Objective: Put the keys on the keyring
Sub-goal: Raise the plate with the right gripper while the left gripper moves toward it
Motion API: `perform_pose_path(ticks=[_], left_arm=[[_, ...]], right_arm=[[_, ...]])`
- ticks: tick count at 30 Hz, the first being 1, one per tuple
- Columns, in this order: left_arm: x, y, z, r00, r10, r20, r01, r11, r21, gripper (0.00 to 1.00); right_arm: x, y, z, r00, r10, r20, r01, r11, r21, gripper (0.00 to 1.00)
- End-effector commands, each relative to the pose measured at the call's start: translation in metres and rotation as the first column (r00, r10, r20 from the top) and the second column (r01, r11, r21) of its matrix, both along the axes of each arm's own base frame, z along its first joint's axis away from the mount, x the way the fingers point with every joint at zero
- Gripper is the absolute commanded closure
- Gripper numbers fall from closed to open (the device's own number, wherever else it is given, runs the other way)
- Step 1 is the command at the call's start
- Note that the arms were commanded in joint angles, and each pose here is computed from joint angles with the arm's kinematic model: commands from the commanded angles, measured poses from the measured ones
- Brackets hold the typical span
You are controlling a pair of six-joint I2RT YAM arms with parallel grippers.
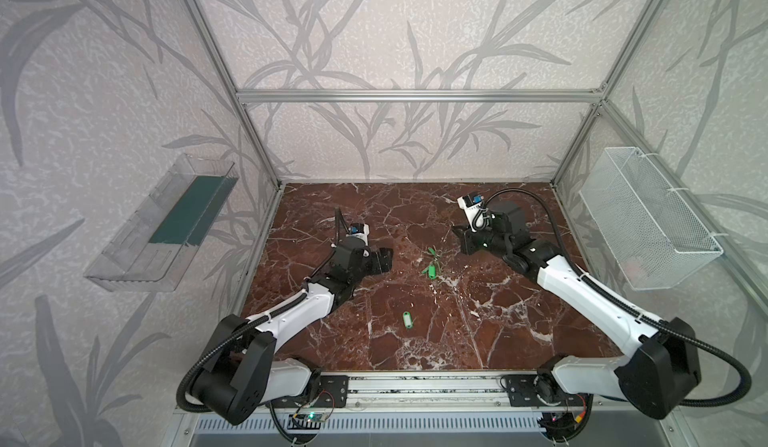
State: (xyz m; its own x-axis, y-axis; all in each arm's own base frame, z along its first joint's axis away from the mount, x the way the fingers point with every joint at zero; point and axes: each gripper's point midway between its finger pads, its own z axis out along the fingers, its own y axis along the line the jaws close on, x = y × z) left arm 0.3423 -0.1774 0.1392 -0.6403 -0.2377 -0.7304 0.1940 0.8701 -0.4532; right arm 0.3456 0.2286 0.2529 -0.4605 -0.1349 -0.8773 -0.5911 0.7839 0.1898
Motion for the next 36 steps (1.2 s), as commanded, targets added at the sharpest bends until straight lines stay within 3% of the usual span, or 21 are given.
perform_pose_path(ticks=[1, 9, 20, 26, 33, 36], left_arm=[[-0.001, -0.025, 0.059, 0.991, -0.087, 0.100, 0.096, 0.991, -0.096, 0.14], [-0.009, -0.060, 0.124, 0.961, -0.215, 0.174, 0.242, 0.958, -0.156, 0.24], [-0.030, -0.093, 0.190, 0.863, -0.376, 0.338, 0.463, 0.857, -0.228, 0.42], [-0.035, -0.094, 0.213, 0.836, -0.386, 0.391, 0.493, 0.840, -0.225, 0.51], [-0.035, -0.091, 0.220, 0.827, -0.381, 0.412, 0.488, 0.852, -0.192, 0.55], [-0.039, -0.093, 0.225, 0.811, -0.403, 0.423, 0.515, 0.836, -0.191, 0.57]], right_arm=[[-0.011, 0.017, 0.058, 0.983, 0.099, 0.155, -0.126, 0.976, 0.178, 1.00], [-0.013, 0.018, 0.072, 0.970, 0.152, 0.188, -0.203, 0.935, 0.290, 1.00], [-0.043, 0.039, 0.098, 0.906, 0.355, 0.231, -0.422, 0.803, 0.420, 1.00], [-0.053, 0.043, 0.106, 0.880, 0.405, 0.246, -0.474, 0.758, 0.449, 1.00], [-0.057, 0.047, 0.109, 0.858, 0.443, 0.259, -0.513, 0.725, 0.460, 1.00], [-0.059, 0.048, 0.110, 0.851, 0.455, 0.262, -0.524, 0.714, 0.464, 1.00]])
